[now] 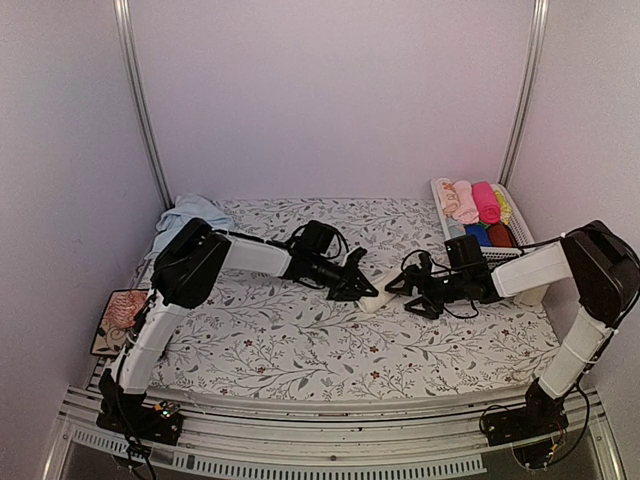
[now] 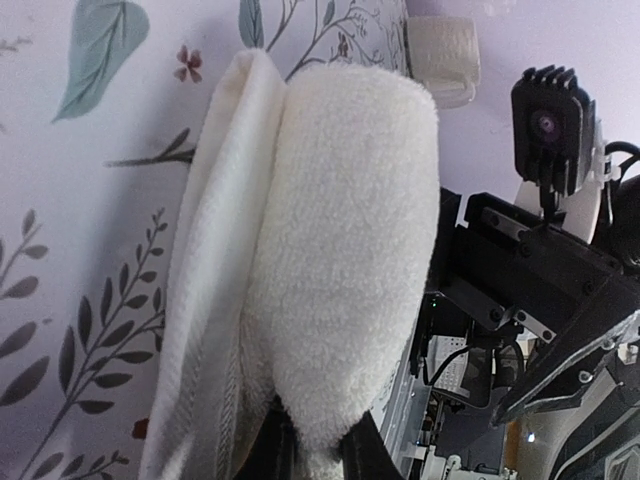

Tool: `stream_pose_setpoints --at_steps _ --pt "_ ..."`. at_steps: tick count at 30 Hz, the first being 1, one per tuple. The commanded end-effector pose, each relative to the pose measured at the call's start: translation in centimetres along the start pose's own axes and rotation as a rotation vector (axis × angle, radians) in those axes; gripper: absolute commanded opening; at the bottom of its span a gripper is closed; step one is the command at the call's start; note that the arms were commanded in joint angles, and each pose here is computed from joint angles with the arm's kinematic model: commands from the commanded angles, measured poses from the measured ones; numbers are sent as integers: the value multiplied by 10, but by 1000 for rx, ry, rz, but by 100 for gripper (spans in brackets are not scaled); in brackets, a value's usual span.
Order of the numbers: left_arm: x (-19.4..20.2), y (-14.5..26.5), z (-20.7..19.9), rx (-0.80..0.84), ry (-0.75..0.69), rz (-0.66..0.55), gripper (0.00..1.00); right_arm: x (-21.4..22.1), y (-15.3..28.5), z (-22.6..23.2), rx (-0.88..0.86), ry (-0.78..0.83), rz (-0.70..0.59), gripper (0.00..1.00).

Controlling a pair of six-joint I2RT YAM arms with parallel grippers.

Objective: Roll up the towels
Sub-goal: Roll the towel at the center of the board, then pick up the towel from the center of the board.

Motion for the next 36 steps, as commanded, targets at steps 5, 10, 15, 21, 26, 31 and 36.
stream_pose_setpoints --at_steps 5,10,15,21,26,31,36 --pt "4 0 64 -101 272 -61 0 -22 -18 1 -65 -51 10 90" --pt "0 5 66 -92 293 -74 0 -24 -27 -8 -59 -93 25 88" --pt "-2 5 67 -71 318 -84 1 -31 -37 -9 -69 -107 44 87" --pt "-1 5 68 -58 321 -82 2 -37 -50 -11 -73 -108 74 84" --pt "3 3 69 -50 322 -74 3 -38 -54 -15 -62 -107 81 83" --pt "2 0 68 -37 318 -71 5 -39 -59 -18 -53 -101 95 77" --pt "0 -1 68 -33 318 -71 7 -40 -64 -22 -46 -96 103 72"
Point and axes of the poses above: each gripper's point midway between its finger pads, its own y axis back along the fingers, its own z axis along the line the jaws close on, x = y × z, the point moved 7 cm from there along y, back along the fingers, and after that the axes turned 2 degrees about -y, right-handed, at the moved point
